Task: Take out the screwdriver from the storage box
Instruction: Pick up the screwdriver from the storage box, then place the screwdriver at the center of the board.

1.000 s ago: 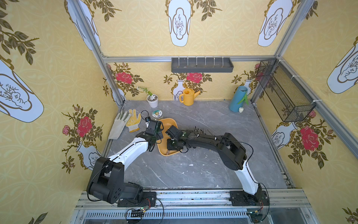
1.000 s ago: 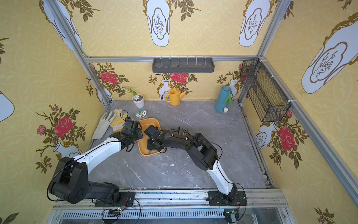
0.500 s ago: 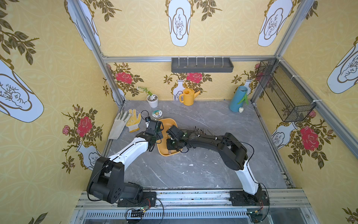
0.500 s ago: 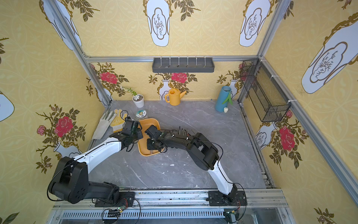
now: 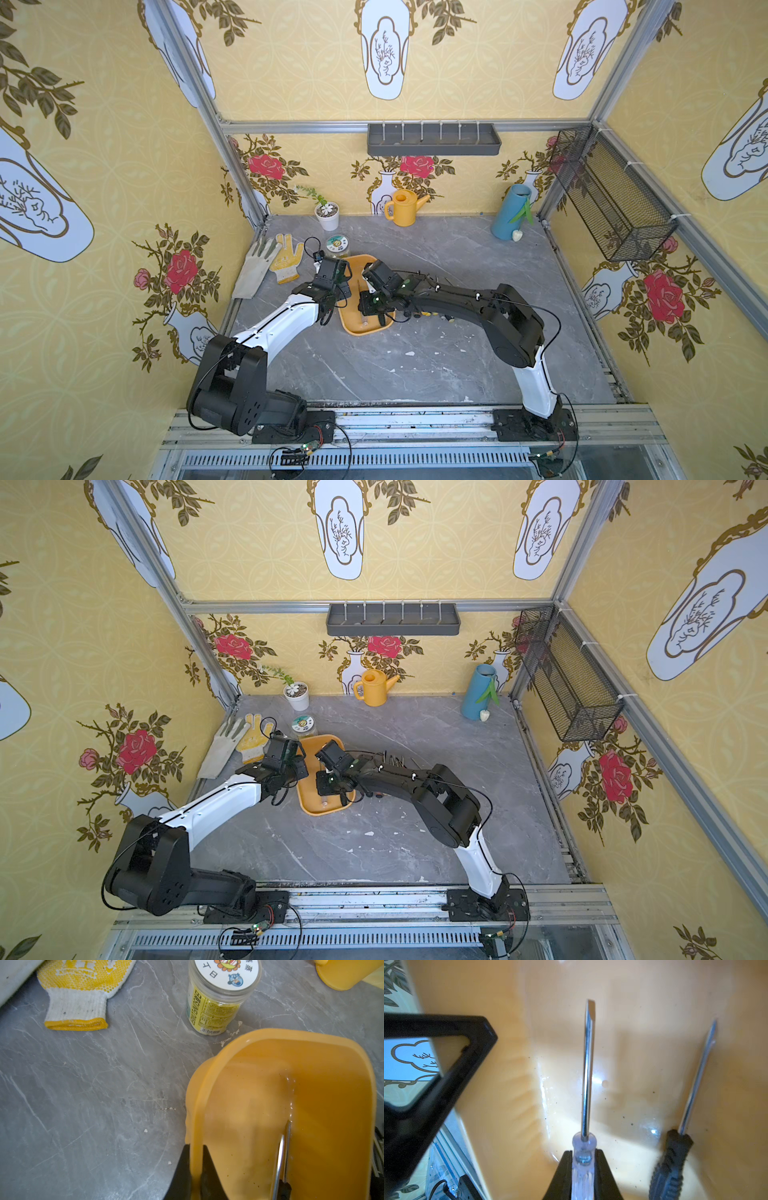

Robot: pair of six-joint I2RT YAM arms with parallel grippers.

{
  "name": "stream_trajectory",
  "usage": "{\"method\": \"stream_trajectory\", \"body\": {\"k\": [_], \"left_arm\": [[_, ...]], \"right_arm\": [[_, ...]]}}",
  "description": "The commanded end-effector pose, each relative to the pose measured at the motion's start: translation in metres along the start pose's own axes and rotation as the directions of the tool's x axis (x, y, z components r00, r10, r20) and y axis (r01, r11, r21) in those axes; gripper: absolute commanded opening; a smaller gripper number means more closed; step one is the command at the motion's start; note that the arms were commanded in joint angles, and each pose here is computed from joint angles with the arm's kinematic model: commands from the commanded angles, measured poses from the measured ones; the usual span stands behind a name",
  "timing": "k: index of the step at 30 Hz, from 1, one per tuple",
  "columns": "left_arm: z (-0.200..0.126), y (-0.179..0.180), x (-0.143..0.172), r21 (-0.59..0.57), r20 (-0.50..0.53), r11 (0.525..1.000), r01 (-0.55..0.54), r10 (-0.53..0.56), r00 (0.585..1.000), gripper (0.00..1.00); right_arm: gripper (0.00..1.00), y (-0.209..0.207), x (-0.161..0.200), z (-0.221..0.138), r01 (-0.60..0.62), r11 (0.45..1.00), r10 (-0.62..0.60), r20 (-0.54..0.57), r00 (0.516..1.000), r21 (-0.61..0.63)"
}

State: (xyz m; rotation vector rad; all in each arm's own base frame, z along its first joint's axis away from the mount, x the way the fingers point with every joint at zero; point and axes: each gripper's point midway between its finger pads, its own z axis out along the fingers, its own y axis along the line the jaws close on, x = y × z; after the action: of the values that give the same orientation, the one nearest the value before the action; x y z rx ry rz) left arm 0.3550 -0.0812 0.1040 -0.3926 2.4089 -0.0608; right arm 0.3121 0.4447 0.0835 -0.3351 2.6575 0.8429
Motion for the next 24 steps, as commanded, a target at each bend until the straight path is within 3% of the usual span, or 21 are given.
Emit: {"method": "stream_trajectory", "body": {"k": [1,13,24], "left_arm": [[0.002,-0.003,-0.004,0.016,0.020,1.000,0.008,-0.009,1.000,0.00],[0.003,-0.003,-0.004,0.013,0.018,1.000,0.008,-0.009,1.000,0.00],[-0.001,-0.002,-0.005,0.010,0.019,1.000,0.004,-0.005,1.000,0.00]], "right_arm": [[0.00,-0.001,-0.015,-0.015,0.032,0.999,-0.033,0.050,0.998,0.006],[0.00,-0.054,-0.052,-0.079,0.007,0.990,-0.029,0.146,0.989,0.143],[0.00,-0.118,-0.046,-0.112,0.029,0.911,-0.076,0.096,0.992,0.412]]}}
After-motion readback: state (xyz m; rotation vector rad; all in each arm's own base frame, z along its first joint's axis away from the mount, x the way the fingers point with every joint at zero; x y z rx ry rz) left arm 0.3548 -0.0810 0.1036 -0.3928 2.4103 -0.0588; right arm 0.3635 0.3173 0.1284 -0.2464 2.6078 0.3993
